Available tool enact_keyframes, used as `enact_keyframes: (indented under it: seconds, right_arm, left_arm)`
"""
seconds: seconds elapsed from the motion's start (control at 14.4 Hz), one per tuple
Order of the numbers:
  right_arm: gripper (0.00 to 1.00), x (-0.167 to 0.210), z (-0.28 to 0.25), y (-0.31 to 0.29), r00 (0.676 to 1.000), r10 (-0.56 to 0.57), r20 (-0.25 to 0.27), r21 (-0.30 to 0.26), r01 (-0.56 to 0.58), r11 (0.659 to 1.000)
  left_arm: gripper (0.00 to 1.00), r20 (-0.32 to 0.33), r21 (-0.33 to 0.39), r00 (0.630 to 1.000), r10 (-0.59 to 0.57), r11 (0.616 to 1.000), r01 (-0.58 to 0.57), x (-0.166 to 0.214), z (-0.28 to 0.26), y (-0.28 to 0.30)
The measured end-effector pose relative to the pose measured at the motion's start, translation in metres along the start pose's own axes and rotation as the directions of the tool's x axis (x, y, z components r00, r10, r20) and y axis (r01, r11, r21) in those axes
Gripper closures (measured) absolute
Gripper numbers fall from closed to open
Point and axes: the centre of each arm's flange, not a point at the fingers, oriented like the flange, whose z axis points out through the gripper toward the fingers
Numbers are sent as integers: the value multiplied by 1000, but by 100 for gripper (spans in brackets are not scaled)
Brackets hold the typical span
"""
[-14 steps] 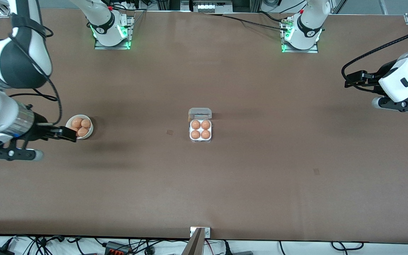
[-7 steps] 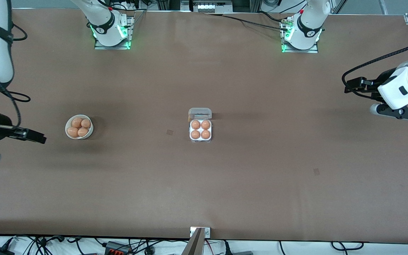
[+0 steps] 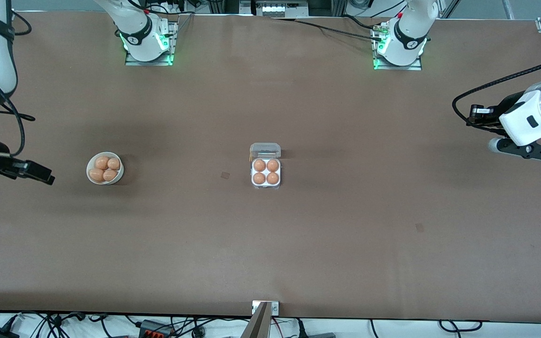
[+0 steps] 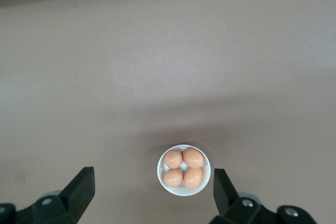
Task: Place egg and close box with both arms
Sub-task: 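Reach the left gripper to the open lid of the carton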
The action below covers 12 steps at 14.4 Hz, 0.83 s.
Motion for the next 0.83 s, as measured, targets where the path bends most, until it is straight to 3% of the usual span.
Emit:
enact_keyframes:
  seconds: [0.07,0.35,0.49,0.83]
  right_arm:
    - [0,-5,-6,4,1000,-18,9,0,18,1000]
    - [0,-28,-31,10,998,-27,61,1,27,1000]
    - [0,-40,-45,12,998,-38,59,-4,39,999]
    - [0,-65,-50,14,997,-55,58,-15,56,998]
  left_arm:
    - [97,3,0,1000,5,1000,-5,0,0,2]
    - [99,27,8,996,82,997,-82,11,23,58]
    - [99,-15,15,996,91,996,-91,29,58,112]
    - [99,-91,-34,996,-20,999,17,43,126,244]
